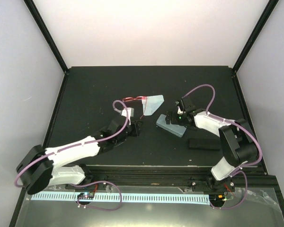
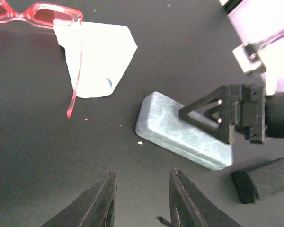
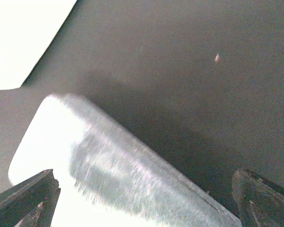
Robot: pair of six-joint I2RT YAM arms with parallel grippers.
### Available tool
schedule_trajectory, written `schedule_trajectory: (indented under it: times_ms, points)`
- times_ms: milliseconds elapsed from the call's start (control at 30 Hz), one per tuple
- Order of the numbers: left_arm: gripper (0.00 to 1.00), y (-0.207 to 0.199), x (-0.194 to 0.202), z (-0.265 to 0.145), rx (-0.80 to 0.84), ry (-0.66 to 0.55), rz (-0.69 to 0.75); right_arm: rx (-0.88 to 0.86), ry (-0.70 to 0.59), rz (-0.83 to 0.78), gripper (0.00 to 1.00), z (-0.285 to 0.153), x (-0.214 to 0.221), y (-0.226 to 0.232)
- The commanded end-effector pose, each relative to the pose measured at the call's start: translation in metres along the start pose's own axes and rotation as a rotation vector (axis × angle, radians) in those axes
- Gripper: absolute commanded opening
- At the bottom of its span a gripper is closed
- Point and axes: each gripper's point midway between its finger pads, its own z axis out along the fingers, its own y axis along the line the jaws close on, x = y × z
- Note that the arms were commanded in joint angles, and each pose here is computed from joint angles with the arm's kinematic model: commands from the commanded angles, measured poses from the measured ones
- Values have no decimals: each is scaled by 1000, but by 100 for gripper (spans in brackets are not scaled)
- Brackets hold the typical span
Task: Organize the sunglasses
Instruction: Adjust the sunglasses case at the center of the board, then pick up the sunglasses case from the center of the board.
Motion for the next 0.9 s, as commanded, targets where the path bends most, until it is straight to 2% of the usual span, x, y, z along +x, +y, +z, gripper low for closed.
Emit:
schedule_trajectory:
  times_ms: [0,133,267,533,667,733,867]
  points:
    - [30,1,5,-24,45,45,31,-109,66,35,100,-13,31,14]
    - [33,-9,2,-46,131,35,4,-78,59,-37,100,-24,46,18]
    - [37,-10,2,-59,151,35,8,43,68,-168,100,-26,57,16]
    - [38,-6,-2,-59,134,22,6,276,145,-268,100,-21,75,1]
    - [39,-4,-3,-57,119,22,-6,320,155,-301,97,-19,81,0]
    - [39,-2,-3,-55,110,19,-13,336,159,-302,93,-17,83,-3]
    - [40,-2,-7,-53,103,16,-14,327,121,-286,71,-19,80,-3]
